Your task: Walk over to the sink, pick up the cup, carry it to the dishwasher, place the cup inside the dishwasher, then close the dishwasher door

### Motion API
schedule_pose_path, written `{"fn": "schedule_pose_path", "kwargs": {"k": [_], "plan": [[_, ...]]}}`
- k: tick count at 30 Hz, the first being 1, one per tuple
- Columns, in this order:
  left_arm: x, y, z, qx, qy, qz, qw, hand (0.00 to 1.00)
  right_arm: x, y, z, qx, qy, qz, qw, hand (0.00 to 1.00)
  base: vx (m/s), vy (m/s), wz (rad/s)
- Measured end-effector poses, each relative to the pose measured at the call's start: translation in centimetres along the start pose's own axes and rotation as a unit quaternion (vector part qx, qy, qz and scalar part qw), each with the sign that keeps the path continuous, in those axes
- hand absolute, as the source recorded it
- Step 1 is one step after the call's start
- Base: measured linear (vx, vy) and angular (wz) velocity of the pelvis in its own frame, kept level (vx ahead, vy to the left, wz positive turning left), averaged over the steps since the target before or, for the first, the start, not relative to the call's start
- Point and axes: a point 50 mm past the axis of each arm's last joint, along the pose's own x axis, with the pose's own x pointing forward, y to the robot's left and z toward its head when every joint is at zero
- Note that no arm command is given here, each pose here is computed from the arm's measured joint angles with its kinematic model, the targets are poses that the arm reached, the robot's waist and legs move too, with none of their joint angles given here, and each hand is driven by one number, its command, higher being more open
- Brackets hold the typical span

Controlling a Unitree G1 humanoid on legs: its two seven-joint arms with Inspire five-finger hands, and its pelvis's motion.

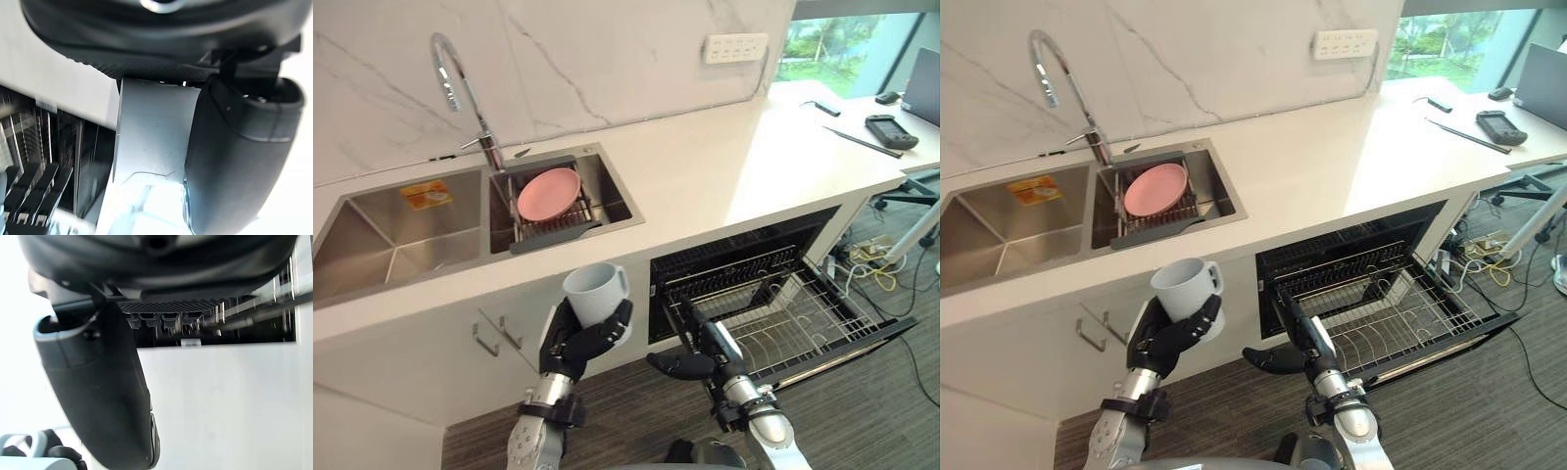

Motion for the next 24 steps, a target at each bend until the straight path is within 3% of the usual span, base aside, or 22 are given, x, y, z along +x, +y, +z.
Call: {"fn": "schedule_pose_path", "kwargs": {"k": [12, 24], "plan": [[-0.6, -0.3, -0.6, -0.012, 0.011, 0.018, 1.0, 0.0, 0.3, 0.5, 2.1, -0.007, -0.046, 0.037, 0.998, 1.0, 0.12, 0.066, -0.66], [0.1, -1.4, -0.4, 0.004, 0.013, -0.025, 1.0, 0.0, 0.3, 1.2, 1.8, 0.021, -0.047, 0.011, 0.999, 1.0, 0.08, 0.085, 0.07]]}}
